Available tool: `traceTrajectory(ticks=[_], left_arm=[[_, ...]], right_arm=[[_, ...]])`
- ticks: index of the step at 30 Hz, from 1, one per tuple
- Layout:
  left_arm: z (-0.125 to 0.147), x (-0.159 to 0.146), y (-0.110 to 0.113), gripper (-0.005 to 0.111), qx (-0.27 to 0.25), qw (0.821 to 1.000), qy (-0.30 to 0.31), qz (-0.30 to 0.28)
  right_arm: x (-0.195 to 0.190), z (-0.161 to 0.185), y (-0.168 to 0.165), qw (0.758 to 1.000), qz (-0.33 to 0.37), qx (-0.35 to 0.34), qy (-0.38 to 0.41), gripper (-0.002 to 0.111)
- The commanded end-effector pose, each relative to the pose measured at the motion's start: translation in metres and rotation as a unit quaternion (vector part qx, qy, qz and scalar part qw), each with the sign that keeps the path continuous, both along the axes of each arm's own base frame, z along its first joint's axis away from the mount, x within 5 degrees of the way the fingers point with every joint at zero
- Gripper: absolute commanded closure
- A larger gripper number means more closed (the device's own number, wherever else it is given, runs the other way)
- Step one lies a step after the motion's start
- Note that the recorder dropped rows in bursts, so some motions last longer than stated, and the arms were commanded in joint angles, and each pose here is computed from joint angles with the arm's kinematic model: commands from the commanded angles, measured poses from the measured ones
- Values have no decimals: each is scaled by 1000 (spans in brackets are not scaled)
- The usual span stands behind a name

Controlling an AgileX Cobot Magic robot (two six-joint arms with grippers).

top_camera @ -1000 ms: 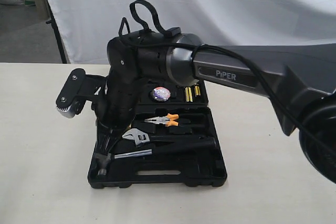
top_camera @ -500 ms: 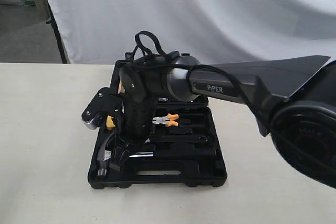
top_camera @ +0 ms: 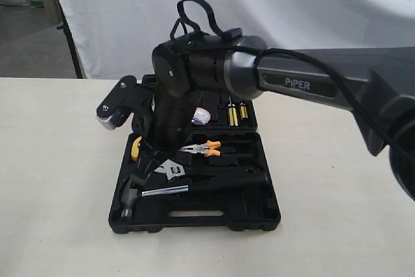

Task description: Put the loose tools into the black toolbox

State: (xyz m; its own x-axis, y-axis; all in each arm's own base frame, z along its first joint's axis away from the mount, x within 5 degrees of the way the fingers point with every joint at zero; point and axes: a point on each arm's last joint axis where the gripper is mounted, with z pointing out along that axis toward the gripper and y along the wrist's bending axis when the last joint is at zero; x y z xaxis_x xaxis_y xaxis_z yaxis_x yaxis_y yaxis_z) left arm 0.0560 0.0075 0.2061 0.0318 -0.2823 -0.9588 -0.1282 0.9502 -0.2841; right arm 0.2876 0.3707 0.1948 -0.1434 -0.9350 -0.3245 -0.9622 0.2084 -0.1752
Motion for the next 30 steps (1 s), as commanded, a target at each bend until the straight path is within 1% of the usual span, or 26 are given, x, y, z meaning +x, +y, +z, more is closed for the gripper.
traceTrajectory(ticks=[1,3,8,11,15,21,25,28,30], left_arm=[[2,-1,1,106,1,1000,-6,13],[2,-1,1,106,1,1000,-6,13],[2,-1,1,106,1,1000,-6,13],[2,-1,1,106,1,1000,-6,13],[2,-1,1,106,1,1000,-6,13],[2,-1,1,106,1,1000,-6,13],[2,-1,1,106,1,1000,-6,13],[2,-1,1,106,1,1000,-6,13],[2,-1,1,106,1,1000,-6,13]], right_arm=[[1,0,2,1000,-6,21,1,109],[0,-16,1,1000,-8,6,15,109],[-7,-83,-8,995,-9,-70,72,109],[-10,-98,-13,991,-9,-99,93,109],[-10,-88,-13,992,-9,-93,88,109],[-10,-50,-12,997,-8,-54,59,109],[-9,-21,-11,999,-9,-14,28,109],[-7,-6,-8,1000,-14,22,7,109],[-7,-11,-7,1000,-14,22,8,109]])
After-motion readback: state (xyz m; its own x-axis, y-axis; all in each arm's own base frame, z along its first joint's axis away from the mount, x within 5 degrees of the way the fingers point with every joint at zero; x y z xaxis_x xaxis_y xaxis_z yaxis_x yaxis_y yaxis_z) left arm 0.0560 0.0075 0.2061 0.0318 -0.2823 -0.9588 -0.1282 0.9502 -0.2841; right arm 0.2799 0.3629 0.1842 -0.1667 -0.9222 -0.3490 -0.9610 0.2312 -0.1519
